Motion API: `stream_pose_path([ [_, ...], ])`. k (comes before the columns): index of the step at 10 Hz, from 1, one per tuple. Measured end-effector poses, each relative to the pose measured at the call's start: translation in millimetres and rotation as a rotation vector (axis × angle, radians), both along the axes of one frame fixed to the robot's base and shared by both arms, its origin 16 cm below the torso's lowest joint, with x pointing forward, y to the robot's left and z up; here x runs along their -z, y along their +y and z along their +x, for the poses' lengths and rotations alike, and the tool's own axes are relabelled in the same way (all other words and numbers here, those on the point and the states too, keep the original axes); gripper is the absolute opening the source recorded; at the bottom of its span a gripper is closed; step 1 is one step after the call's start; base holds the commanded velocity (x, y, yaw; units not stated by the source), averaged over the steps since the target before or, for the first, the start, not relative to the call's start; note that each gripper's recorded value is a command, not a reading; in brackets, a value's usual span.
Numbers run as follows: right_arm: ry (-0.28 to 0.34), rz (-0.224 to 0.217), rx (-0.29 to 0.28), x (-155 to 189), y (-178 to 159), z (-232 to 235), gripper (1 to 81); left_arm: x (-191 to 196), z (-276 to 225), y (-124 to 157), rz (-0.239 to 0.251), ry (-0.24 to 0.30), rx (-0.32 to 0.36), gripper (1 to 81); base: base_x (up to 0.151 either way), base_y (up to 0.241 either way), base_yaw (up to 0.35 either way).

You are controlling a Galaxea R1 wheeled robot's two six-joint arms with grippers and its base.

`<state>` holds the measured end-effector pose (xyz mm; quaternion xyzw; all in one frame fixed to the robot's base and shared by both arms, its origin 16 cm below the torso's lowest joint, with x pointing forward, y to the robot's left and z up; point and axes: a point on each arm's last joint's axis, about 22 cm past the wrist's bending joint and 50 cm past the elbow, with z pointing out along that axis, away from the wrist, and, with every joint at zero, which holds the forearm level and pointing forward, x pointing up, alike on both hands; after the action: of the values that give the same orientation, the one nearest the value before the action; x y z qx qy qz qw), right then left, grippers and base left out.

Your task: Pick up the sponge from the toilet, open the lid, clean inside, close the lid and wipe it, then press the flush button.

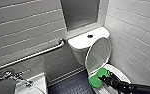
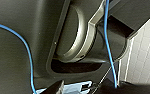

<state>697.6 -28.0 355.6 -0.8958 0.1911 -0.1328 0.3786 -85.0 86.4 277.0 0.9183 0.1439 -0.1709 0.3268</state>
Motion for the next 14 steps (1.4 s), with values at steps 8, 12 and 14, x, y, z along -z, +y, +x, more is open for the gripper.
stream_pose_path([
  [8,0.073,0.103,-0.053,59,23,22,1.0,-12,-17,3,0.006,0.067,-0.001,81.1,0.0,0.0,0.0],
  [12,0.107,0.105,-0.067,60,30,-12,1.0,-12,-16,0,0.003,0.066,-0.002,81.1,0.0,0.0,0.0],
  [14,0.179,0.119,-0.097,60,30,-74,1.0,-11,-17,0,0.004,0.065,-0.001,81.1,0.0,0.0,0.0],
])
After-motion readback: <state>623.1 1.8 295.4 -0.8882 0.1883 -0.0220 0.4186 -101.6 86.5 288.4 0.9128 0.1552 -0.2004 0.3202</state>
